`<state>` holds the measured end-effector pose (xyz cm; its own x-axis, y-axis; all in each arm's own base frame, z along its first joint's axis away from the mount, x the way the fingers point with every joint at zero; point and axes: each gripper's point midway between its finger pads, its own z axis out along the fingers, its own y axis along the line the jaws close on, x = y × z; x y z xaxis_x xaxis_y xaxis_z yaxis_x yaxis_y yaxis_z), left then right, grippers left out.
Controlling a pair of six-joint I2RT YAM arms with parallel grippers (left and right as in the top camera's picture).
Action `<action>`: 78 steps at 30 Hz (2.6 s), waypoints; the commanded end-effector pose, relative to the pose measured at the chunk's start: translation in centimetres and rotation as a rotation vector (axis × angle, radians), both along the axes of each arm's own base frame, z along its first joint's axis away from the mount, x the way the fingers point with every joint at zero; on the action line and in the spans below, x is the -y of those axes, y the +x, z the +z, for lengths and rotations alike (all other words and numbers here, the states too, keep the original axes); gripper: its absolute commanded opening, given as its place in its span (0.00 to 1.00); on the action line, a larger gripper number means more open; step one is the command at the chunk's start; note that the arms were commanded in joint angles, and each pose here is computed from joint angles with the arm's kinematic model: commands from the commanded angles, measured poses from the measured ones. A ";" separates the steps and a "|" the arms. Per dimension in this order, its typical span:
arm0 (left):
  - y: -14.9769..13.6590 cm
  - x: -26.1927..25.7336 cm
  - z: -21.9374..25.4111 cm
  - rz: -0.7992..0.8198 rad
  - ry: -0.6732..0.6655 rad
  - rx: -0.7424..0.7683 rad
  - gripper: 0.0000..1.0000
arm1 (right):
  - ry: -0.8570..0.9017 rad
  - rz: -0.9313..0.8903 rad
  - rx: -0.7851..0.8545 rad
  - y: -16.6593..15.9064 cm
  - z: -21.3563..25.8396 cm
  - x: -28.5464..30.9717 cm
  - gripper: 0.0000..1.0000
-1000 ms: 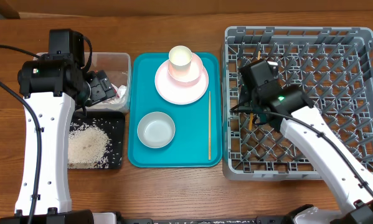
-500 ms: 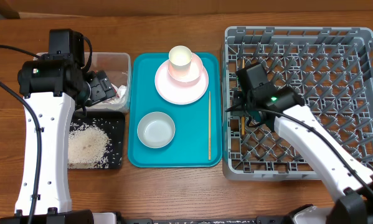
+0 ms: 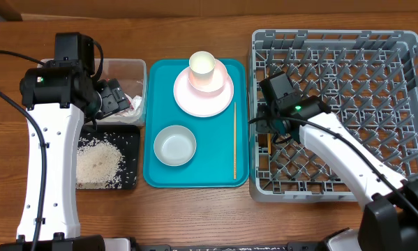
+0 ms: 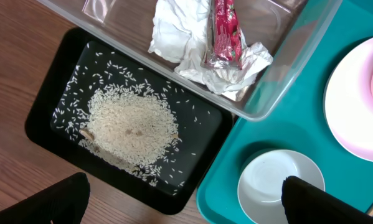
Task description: Sort waste into correct bins and load items into the dishwasher
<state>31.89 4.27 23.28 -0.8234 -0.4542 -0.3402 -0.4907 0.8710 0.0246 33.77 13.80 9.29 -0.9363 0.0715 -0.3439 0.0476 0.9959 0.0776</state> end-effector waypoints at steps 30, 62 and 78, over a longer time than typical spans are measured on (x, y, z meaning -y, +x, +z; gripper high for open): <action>0.1 -0.1 0.3 0.004 0.006 0.009 1.00 | 0.236 0.059 0.106 -3.1 9.4 -14.9 0.40; 0.2 -0.1 0.3 0.005 0.006 0.009 1.00 | -0.018 0.088 0.046 -3.7 1.7 -15.5 0.40; 0.2 -0.1 0.3 0.005 0.006 0.009 1.00 | -0.067 0.080 0.041 -3.5 0.6 -15.0 0.40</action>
